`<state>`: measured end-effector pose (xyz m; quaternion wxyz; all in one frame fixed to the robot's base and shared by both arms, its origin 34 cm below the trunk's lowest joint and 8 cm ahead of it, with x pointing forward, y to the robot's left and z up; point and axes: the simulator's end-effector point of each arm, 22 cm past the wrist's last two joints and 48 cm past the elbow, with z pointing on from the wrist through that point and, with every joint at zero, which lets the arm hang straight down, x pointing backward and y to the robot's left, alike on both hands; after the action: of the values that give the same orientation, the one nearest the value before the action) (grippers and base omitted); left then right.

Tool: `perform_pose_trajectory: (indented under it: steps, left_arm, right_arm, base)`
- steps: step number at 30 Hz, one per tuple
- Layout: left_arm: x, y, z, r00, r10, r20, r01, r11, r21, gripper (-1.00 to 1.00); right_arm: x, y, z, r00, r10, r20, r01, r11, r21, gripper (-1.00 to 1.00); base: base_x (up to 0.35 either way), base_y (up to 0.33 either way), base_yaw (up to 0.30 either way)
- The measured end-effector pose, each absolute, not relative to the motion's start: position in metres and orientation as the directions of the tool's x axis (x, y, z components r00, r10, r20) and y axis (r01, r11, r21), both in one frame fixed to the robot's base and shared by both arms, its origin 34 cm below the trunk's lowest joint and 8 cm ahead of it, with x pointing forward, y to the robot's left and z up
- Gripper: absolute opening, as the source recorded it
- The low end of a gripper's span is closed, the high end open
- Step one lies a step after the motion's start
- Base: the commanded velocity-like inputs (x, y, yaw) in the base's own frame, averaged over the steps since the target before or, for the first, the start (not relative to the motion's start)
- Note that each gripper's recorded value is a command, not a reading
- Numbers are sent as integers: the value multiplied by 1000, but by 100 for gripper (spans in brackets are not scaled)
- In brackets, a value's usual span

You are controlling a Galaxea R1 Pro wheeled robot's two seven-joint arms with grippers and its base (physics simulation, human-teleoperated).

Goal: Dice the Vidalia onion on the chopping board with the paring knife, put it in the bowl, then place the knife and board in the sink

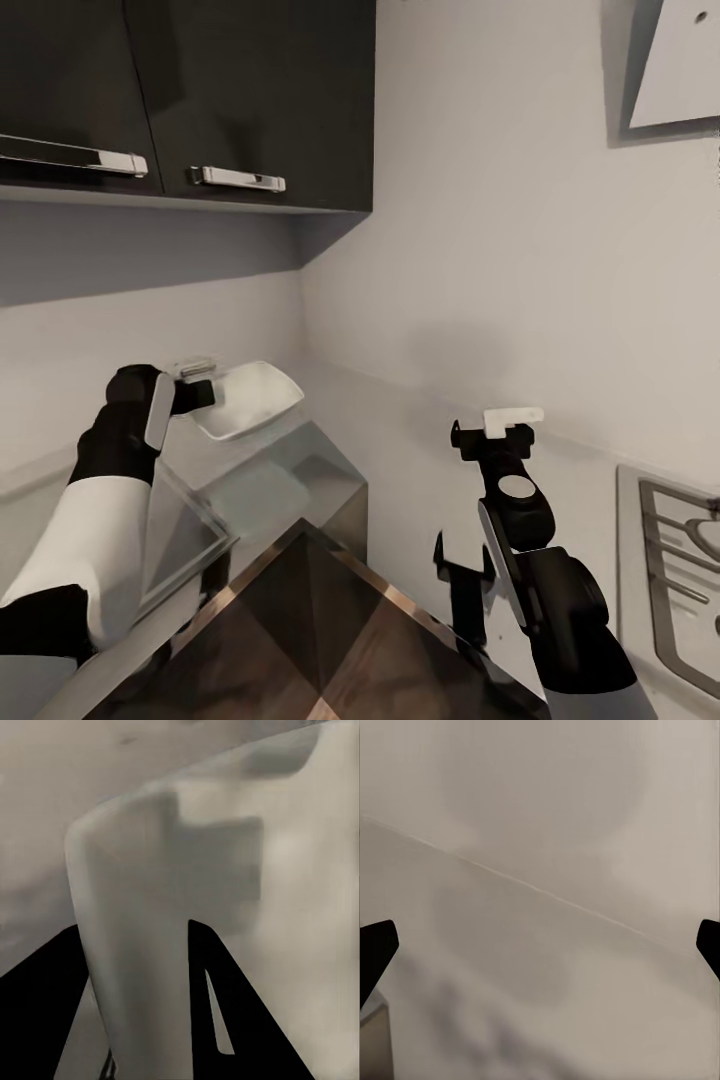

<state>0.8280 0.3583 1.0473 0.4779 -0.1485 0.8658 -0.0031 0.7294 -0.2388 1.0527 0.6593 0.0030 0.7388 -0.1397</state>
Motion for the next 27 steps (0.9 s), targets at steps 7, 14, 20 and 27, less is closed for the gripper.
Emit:
perform_pose_trajectory:
  steps: [7, 14, 20, 27]
  left_arm:
    - [827, 350, 1077, -444, -279, -851, -224, 955, -196, -100]
    - [824, 347, 1084, -437, -284, -854, -217, 954, -207, -100]
    - [822, 348, 1092, -425, -284, -859, -215, 954, -209, -100]
    - [819, 350, 1100, -411, -284, -866, -216, 953, -211, -100]
  right_arm:
    - [727, -240, 1059, -121, -181, -976, 191, 961, -202, 100]
    - [724, -239, 1065, -111, -181, -977, 191, 961, -200, 100]
    - [722, -239, 1070, -101, -181, -978, 194, 961, -198, 100]
    - [721, -239, 1074, -93, -181, -979, 195, 961, -196, 100]
  base:
    - [0, 0, 0]
    - [0, 0, 0]
    - [-103, 19, 0]
    - [-297, 87, 0]
